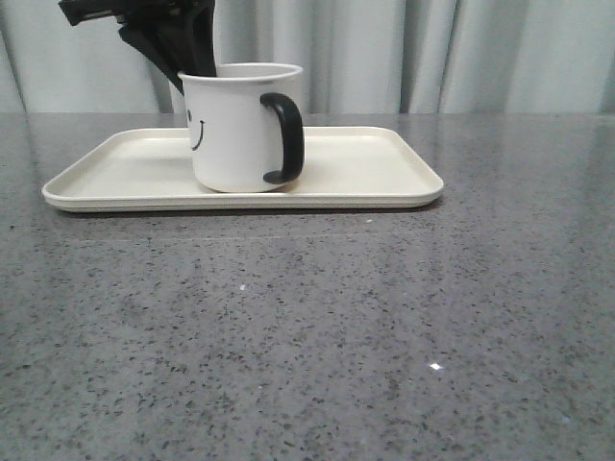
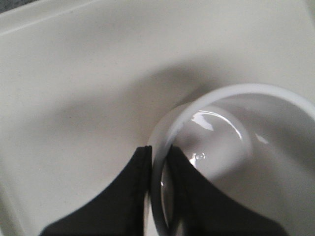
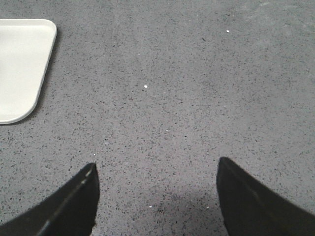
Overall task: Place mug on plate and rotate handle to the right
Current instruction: 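Lower the mug onto the tray with the left gripper, then open the left gripper and raise it away from the mug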
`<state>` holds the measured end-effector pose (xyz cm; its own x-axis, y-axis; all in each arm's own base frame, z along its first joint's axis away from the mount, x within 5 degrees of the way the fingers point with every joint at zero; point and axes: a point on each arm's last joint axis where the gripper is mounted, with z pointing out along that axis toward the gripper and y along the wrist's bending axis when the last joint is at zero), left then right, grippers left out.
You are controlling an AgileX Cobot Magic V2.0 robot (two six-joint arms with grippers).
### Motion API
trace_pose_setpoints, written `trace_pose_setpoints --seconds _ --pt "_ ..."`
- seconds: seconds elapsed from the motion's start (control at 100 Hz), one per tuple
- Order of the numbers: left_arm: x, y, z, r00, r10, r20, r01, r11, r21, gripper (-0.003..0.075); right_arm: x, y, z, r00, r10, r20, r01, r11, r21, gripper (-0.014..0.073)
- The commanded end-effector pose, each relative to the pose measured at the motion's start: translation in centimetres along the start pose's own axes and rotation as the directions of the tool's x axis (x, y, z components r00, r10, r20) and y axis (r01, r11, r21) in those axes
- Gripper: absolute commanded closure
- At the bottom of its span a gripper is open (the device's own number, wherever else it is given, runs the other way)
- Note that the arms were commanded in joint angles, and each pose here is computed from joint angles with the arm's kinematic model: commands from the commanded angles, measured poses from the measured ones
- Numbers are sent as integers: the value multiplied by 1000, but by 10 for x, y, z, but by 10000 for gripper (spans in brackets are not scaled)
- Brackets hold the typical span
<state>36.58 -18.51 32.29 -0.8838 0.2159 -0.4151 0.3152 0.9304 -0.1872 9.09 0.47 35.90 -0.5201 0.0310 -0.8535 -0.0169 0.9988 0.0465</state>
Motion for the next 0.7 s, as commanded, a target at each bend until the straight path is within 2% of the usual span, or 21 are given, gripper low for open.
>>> trace_pose_setpoints --seconds 0.0,0.13,0.26,0.43,0.55,0.69 --pt "-7 -8 -29 994 4 113 -8 999 33 557 -15 1 -5 996 0 94 1 1000 -7 85" --pt "-7 -8 -29 993 4 115 -8 999 33 354 -15 1 -5 996 0 94 1 1000 -7 85" --pt "-8 -9 -29 992 4 127 -8 999 35 228 -15 1 -5 996 0 94 1 1000 -7 85" --pt "-11 -9 -38 984 0 177 -8 999 42 217 -15 1 -5 996 0 94 1 1000 -7 85" --pt "-13 -12 -62 961 1 275 -17 998 57 218 -14 1 -5 996 -1 90 2 1000 -6 85" --pt "-8 -10 -88 949 7 314 -23 999 47 218 -14 1 -5 996 -1 91 2 1000 -6 85"
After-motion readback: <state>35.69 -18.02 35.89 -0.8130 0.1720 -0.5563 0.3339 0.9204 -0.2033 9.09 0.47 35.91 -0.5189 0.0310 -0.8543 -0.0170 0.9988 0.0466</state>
